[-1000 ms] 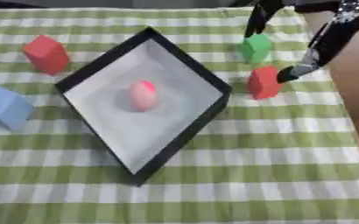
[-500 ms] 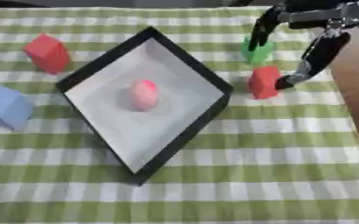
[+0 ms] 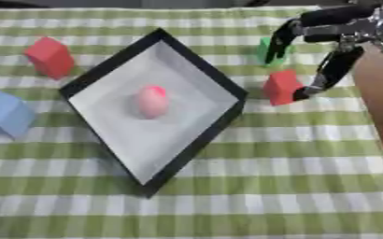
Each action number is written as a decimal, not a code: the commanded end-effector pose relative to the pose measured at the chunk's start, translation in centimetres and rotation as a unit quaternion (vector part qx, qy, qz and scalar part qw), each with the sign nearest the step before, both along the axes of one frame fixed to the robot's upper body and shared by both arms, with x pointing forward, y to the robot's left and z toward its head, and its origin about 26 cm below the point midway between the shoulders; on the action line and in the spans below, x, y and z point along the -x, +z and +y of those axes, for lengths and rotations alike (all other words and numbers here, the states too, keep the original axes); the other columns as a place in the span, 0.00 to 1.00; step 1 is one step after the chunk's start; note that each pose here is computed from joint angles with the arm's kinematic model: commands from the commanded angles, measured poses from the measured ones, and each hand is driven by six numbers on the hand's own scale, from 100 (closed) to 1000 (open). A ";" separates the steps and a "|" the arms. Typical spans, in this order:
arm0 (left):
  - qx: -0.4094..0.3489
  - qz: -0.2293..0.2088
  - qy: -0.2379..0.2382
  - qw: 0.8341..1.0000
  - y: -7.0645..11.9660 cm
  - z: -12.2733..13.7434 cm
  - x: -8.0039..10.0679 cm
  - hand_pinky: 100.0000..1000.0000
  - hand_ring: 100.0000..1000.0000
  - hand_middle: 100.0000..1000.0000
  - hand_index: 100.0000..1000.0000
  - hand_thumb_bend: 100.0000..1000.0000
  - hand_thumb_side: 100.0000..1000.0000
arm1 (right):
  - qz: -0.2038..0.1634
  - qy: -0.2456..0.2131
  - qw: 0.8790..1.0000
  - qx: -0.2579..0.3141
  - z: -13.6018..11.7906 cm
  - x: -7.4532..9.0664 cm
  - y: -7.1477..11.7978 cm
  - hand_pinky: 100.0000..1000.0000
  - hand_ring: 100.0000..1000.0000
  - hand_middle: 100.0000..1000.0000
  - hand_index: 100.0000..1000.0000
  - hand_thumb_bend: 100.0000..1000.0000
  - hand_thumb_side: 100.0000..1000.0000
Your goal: Pick up objects on the table and place them in the box.
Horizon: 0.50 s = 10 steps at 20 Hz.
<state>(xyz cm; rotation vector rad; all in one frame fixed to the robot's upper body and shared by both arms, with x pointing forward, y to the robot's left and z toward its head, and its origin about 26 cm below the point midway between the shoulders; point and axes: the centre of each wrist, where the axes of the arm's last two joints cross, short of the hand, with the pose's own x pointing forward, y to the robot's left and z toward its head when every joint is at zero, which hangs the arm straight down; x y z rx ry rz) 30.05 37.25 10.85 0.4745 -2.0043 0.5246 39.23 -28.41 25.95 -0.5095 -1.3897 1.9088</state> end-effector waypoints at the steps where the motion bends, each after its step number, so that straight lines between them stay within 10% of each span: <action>1: -0.012 -0.011 -0.003 1.000 1.0 0.3 -0.1 0.77 0.85 0.75 0.85 0.27 0.71 | -0.020 -0.016 1.000 -0.001 -0.7 -0.2 0.6 0.80 0.69 0.68 0.73 0.51 0.04; 10: -0.012 -0.011 -0.007 1.000 1.0 0.2 -0.1 0.77 0.86 0.75 0.85 0.27 0.72 | -0.019 -0.043 0.999 -0.007 -1.4 -1.0 -0.8 0.80 0.69 0.67 0.73 0.51 0.02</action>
